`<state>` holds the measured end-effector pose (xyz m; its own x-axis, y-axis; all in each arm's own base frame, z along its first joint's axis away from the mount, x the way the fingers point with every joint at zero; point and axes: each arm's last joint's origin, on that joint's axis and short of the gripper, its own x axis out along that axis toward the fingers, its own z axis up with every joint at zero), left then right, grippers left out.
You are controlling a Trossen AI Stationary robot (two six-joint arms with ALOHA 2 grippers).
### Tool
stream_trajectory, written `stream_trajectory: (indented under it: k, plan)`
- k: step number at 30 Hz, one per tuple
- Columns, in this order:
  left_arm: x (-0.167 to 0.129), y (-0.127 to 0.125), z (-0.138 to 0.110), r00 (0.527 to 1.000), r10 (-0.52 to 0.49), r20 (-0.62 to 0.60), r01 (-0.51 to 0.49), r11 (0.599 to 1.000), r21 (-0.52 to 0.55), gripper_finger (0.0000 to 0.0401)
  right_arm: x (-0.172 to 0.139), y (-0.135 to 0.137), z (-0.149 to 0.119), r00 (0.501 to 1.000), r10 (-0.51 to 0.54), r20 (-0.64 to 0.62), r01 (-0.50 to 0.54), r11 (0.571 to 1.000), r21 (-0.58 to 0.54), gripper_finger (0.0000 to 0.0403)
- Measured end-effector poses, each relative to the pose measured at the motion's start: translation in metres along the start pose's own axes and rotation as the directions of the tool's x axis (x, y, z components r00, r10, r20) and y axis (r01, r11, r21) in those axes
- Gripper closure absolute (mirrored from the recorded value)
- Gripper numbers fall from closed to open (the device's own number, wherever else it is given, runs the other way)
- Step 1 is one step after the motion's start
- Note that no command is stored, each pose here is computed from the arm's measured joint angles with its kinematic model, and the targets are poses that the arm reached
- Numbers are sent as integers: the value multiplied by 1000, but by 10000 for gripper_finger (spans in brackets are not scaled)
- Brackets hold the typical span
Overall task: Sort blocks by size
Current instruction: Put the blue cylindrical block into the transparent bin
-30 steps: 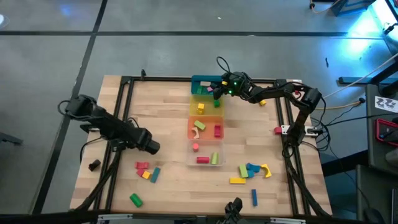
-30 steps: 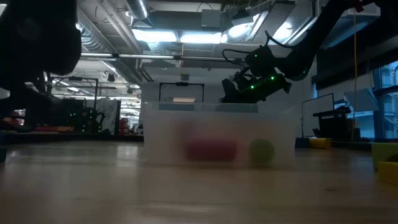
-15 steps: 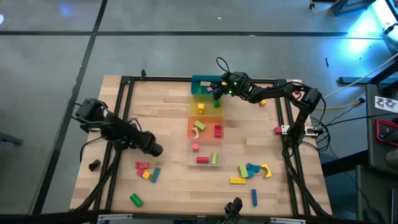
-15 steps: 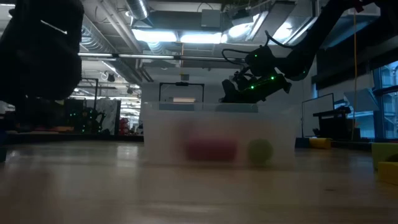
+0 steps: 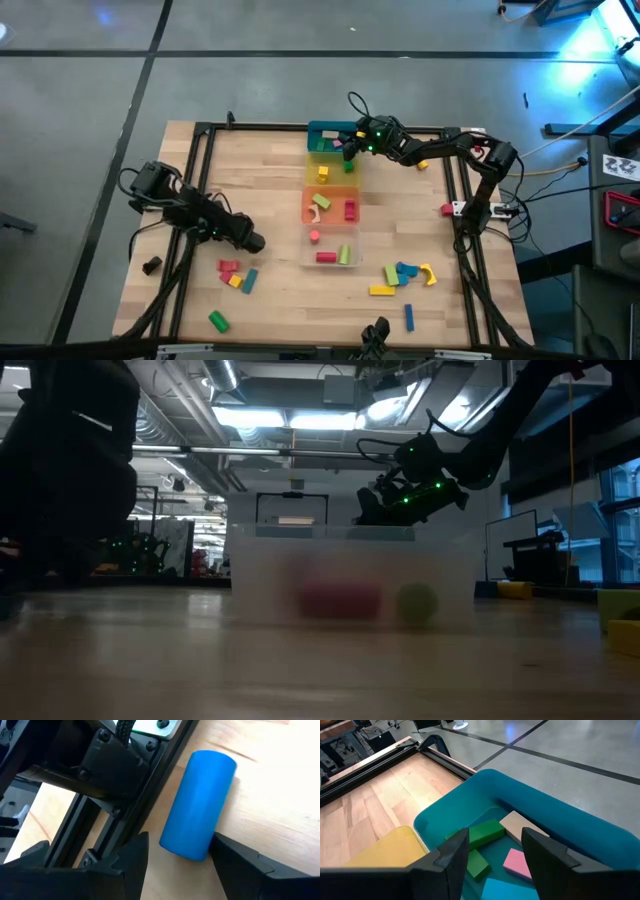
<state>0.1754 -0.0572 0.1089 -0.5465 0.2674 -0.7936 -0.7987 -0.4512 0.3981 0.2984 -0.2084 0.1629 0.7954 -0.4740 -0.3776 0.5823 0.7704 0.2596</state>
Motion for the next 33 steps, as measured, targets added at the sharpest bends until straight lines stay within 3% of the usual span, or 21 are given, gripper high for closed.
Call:
stream_trajectory:
  k: [5, 13, 16, 20, 27, 30, 33]
  plan:
    - [0, 0, 0, 1000, 1, 1, -1, 1000, 3, 209, 0, 0, 0, 1000, 0, 0, 0, 1000, -1, 219]
    - [0, -2, -1, 999, -33, 10, 33, 999, 24, 285, 0, 0, 0, 1000, 0, 2, 0, 1000, -2, 219]
    - [-4, -3, -2, 999, -46, 3, 46, 998, 33, 290, 0, 0, 1, 1000, 2, 6, -1, 1000, -9, 219]
    - [-21, -8, -2, 987, -154, -45, 157, 986, 64, 290, -2, 1, 4, 1000, 4, 20, -3, 998, -55, 219]
    - [-66, -7, 12, 882, -471, -29, 471, 880, 57, 291, -12, 5, 17, 998, 15, 57, -10, 996, -83, 219]
    - [-86, -2, 22, 816, -578, -9, 575, 810, 115, 290, -20, 8, 25, 998, 18, 65, -10, 993, -116, 219]
    - [-104, 2, 30, 727, -686, -35, 678, 709, 193, 289, -32, 11, 33, 998, 16, 56, -8, 988, -155, 219]
